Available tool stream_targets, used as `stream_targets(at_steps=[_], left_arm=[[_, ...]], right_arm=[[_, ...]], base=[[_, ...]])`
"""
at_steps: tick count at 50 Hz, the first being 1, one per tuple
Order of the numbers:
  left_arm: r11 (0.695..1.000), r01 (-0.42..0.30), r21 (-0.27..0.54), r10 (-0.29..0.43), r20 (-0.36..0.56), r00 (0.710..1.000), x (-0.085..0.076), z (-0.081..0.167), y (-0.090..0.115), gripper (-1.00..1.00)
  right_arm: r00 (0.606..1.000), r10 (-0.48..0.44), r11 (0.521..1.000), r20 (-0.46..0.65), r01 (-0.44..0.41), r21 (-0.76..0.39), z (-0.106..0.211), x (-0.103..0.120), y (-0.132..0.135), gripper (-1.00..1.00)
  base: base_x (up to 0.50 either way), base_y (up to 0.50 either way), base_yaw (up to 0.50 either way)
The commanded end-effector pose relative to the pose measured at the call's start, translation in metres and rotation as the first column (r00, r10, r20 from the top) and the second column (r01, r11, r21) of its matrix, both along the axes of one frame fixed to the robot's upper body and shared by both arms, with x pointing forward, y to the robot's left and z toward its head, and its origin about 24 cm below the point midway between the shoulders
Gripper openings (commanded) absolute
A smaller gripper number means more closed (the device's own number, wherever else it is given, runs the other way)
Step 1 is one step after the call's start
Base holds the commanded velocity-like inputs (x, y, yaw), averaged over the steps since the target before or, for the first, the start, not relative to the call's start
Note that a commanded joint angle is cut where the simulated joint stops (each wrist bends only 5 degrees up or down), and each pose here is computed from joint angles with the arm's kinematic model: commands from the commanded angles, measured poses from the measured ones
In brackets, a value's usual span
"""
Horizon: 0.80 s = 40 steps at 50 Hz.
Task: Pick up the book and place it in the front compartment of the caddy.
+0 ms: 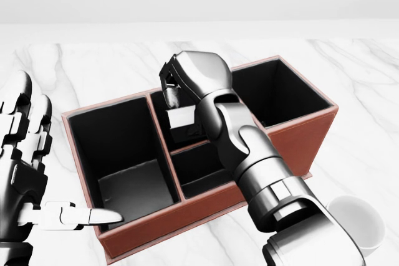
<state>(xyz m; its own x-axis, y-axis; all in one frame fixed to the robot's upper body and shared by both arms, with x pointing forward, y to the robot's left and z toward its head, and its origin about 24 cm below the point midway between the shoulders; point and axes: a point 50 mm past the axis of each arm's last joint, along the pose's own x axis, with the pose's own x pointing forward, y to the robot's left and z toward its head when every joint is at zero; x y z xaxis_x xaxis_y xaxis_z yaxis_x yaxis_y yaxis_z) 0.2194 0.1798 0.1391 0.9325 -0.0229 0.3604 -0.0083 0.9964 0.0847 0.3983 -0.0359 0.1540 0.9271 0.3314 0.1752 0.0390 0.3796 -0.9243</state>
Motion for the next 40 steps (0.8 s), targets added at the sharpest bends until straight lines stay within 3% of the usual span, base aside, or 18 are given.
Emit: stream_targets(at_steps=[1, 40], left_arm=[[1.000, 0.001, 0.001, -0.001, 0.000, 1.000, 0.000, 0.000, 0.000, 1.00], [1.000, 0.008, 0.014, -0.008, 0.000, 1.000, -0.001, 0.000, -0.002, 1.00]], right_arm=[[0.998, -0.037, 0.999, 0.042, 0.038, -0.031, 0.000, 0.003, -0.006, -1.00], [0.998, -0.019, 1.000, 0.060, 0.019, -0.009, 0.004, 0.001, 0.003, -1.00]], base=[[0.00, 0.00, 0.00], [0.00, 0.00, 0.00]])
